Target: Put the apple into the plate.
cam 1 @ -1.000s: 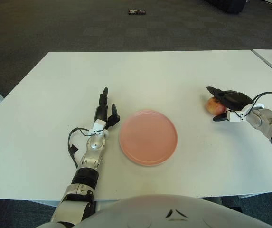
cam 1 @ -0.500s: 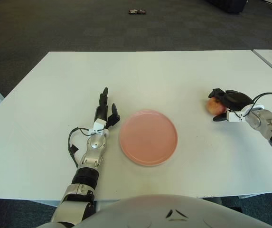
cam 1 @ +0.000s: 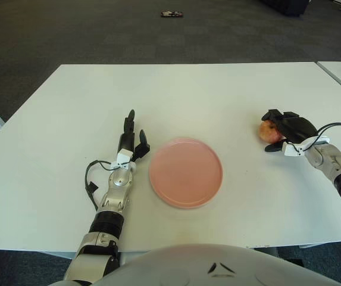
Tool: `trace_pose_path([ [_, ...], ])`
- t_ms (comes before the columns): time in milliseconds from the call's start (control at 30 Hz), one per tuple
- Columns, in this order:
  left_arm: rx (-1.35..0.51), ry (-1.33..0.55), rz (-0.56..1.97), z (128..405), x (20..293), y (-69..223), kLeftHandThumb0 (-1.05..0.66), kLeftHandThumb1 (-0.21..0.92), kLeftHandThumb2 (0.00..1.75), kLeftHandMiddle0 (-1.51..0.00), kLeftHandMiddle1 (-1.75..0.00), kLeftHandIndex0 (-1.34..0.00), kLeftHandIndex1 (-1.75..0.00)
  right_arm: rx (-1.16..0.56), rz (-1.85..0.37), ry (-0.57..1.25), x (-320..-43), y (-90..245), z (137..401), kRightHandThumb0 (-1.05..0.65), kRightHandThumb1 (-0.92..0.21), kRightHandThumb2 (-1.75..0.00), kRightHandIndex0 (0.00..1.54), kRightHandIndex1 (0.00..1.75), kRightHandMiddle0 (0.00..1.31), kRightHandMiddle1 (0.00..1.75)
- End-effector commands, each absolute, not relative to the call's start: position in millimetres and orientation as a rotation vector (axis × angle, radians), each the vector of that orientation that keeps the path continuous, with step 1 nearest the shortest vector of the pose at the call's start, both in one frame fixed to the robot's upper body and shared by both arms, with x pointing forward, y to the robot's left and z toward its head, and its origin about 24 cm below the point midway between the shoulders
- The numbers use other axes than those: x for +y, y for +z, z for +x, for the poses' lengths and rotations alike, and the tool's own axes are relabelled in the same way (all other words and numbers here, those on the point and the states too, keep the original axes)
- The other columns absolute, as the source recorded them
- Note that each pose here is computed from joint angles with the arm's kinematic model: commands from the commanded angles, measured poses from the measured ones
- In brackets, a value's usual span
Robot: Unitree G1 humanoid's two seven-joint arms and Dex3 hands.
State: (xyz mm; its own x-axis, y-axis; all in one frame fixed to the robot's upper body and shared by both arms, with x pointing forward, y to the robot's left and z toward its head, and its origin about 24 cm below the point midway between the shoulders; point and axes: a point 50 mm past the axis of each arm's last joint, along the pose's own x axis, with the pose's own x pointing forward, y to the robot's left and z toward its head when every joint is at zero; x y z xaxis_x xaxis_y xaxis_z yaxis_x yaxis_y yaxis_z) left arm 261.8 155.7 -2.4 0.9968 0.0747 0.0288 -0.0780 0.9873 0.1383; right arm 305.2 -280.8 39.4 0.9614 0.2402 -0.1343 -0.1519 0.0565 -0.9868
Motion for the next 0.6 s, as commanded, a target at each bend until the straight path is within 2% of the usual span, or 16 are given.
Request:
trace_pose_path([
  [0, 0.055, 0.09, 0.15, 253.8, 159.5, -15.8, -0.81, 0.92, 0.99, -0.08, 0.0, 0.0, -0.24, -0.04, -1.47, 0.321, -278.7, 27.8, 299.5, -0.78, -0.92, -0.1, 1.16, 1.75, 0.87, 1.75],
  [567, 0.064, 0.1, 0.148, 254.5, 160.3, -15.6, -0.82, 0.92, 0.98, -0.1, -0.01, 0.0, -0.27, -0.034, -1.388, 0.323, -277.3, 25.4, 295.2, -0.63, -0.87, -0.09, 1.12, 1.75, 0.84, 1.75],
])
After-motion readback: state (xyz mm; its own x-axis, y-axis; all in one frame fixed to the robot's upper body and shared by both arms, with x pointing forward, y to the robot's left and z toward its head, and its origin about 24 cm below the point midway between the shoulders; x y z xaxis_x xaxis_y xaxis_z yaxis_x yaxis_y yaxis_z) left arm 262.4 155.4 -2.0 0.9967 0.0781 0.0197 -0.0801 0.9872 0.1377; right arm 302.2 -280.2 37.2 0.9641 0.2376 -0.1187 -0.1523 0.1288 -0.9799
